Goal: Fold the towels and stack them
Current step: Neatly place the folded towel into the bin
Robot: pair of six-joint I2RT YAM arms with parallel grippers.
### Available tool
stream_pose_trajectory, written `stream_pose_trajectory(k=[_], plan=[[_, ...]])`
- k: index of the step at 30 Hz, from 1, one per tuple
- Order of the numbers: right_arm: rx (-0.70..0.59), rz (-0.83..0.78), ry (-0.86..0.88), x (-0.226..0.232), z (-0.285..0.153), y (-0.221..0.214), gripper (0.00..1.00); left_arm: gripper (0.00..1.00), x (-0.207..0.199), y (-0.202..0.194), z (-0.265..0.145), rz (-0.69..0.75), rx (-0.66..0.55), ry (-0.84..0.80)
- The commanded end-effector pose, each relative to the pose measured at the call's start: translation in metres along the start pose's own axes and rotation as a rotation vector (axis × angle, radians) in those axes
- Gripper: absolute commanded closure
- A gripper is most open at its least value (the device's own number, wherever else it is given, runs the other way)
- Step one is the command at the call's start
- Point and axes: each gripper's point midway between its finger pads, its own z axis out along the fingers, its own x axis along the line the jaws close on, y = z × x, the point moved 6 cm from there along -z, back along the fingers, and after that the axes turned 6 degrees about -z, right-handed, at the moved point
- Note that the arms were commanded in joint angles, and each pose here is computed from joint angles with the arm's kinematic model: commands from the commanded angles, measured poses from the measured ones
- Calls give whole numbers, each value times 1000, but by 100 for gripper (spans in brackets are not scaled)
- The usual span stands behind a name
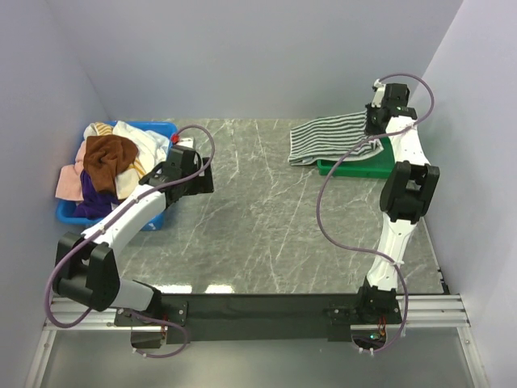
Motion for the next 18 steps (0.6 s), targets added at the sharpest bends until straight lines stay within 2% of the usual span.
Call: stream_pose_trajectory(k=[1, 18], plan=[[-49, -129, -33, -15, -1, 16, 100, 1, 5, 0, 6, 19, -4, 36], [33, -220, -271, -70, 4, -5, 100, 1, 7, -8, 18, 23, 32, 55]])
